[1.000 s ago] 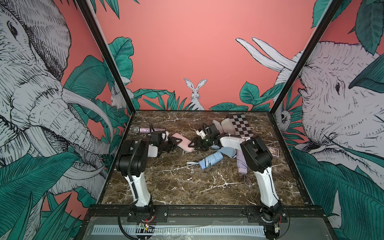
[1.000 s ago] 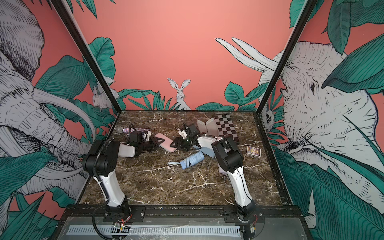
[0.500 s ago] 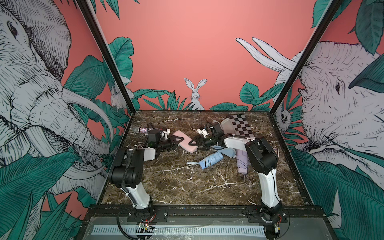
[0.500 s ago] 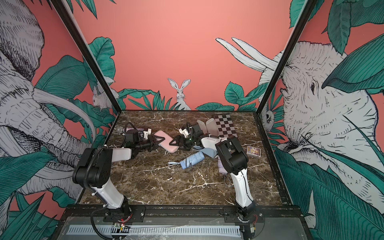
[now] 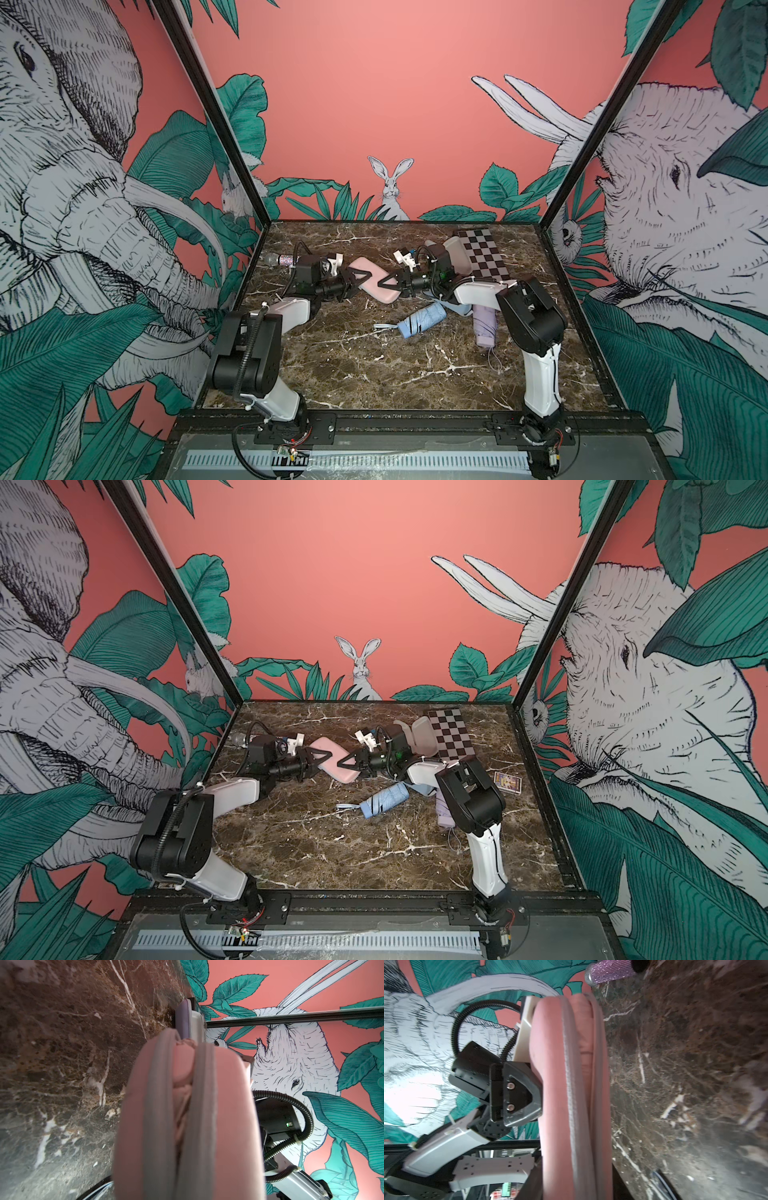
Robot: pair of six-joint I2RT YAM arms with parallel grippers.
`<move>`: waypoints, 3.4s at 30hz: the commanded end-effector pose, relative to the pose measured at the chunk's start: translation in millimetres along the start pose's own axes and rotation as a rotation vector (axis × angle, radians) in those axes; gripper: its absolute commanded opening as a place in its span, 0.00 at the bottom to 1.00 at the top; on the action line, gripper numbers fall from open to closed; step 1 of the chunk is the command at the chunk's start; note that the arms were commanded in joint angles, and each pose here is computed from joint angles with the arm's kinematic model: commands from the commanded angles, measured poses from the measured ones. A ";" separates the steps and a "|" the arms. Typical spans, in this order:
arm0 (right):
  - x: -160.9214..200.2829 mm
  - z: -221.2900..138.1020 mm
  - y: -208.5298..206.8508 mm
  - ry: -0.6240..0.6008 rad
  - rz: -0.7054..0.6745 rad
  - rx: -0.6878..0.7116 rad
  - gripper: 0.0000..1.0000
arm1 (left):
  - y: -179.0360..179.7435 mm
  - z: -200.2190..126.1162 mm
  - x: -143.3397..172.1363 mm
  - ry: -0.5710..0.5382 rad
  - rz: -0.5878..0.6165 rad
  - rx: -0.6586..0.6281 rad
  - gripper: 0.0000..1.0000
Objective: Put umbrellas into zippered umbrella sleeves
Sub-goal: Pick up the umbrella sleeve at the center of the board, then zip the zipper on the umbrella sleeve.
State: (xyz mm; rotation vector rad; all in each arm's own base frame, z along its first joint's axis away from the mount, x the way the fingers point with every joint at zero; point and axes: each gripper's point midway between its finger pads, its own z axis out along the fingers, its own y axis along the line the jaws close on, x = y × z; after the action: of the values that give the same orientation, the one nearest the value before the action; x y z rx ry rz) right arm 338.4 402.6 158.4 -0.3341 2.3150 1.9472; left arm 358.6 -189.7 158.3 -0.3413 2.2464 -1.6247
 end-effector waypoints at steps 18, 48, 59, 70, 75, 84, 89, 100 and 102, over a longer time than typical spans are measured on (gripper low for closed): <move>57.2 -7.1 97.1 0.124 0.023 -0.236 0.10 | -24.9 -40.2 15.3 0.092 0.076 -0.021 0.83; 39.5 -81.7 -0.5 -0.366 0.030 0.471 0.76 | 1.9 -108.5 -41.8 -0.624 -0.213 -0.256 0.00; 60.5 -12.8 77.9 -0.543 -0.356 0.603 0.45 | -35.6 -103.6 -21.2 -0.773 -0.115 -0.348 0.00; 59.9 28.8 83.4 -0.525 -0.440 0.651 0.40 | -56.2 -94.2 -17.4 -0.786 -0.094 -0.321 0.00; 64.0 44.1 73.6 -0.493 -0.415 0.640 0.39 | -61.1 -88.4 -17.1 -0.775 -0.090 -0.307 0.00; 51.5 48.8 77.7 -0.522 -0.431 0.650 0.35 | -57.8 -78.7 -7.6 -0.757 -0.087 -0.306 0.00; 42.3 50.2 85.9 -0.546 -0.407 0.629 0.30 | -57.8 -75.0 -3.7 -0.746 -0.077 -0.301 0.00; 31.1 30.8 76.6 -0.577 -0.354 0.655 0.00 | -51.0 -75.0 4.0 -0.741 -0.047 -0.328 0.00; 37.0 23.7 60.9 -0.555 -0.351 0.691 0.00 | -54.4 -77.8 2.1 -0.754 -0.024 -0.331 0.00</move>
State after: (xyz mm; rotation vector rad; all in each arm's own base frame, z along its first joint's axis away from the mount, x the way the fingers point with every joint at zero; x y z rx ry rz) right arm 269.4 448.9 197.2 -0.1883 2.2108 0.8707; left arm 327.1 -137.9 212.0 -0.9389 1.9389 -0.8453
